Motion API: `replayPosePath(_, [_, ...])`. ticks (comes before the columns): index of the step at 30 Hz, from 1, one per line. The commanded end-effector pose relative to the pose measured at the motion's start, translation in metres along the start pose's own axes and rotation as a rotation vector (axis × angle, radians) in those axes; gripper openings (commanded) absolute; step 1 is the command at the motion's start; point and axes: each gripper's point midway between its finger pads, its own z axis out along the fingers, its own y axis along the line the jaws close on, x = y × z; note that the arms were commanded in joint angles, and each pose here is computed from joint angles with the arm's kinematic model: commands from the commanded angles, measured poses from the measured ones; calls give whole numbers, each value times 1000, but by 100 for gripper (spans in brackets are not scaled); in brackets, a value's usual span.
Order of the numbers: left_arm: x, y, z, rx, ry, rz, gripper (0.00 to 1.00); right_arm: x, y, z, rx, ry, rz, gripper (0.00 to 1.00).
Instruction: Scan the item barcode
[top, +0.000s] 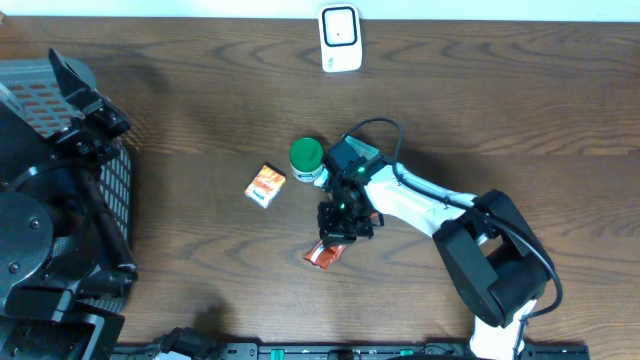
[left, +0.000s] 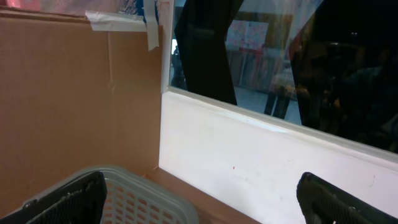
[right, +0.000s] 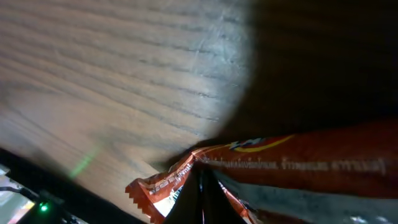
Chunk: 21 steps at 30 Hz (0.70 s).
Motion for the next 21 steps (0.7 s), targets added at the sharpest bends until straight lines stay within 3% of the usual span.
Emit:
replayPosePath(1, [-1,2,0,-7,-2,-15,98,-2,-18,14,95,-9,-7,1])
replayPosePath(7, [-1,2,0,-7,-2,-15,98,-4,10,-29,27,-30,-55,2])
replayPosePath(10, [-1,2,0,-7,-2,-15,98,1,21,-65,21,-52,-33,33])
replayPosePath(11, [-1,1,1,-7,-2,-14,98,3,20,-76,35,-67,2,50])
replayPosePath(12, [-1,1,1,-7,-2,-14,98,6,13,-85,66,-86,82,69])
replayPosePath(14, [-1,1,1,-7,0,-16,98,14,-6,-96,137,-114,287,88])
replayPosePath(17, [0,0,2,-7,1,-15,98,22,-22,-96,168,-123,455,99])
replayPosePath(21, [0,0,2,-7,1,-15,98,21,-38,-69,159,-136,613,96])
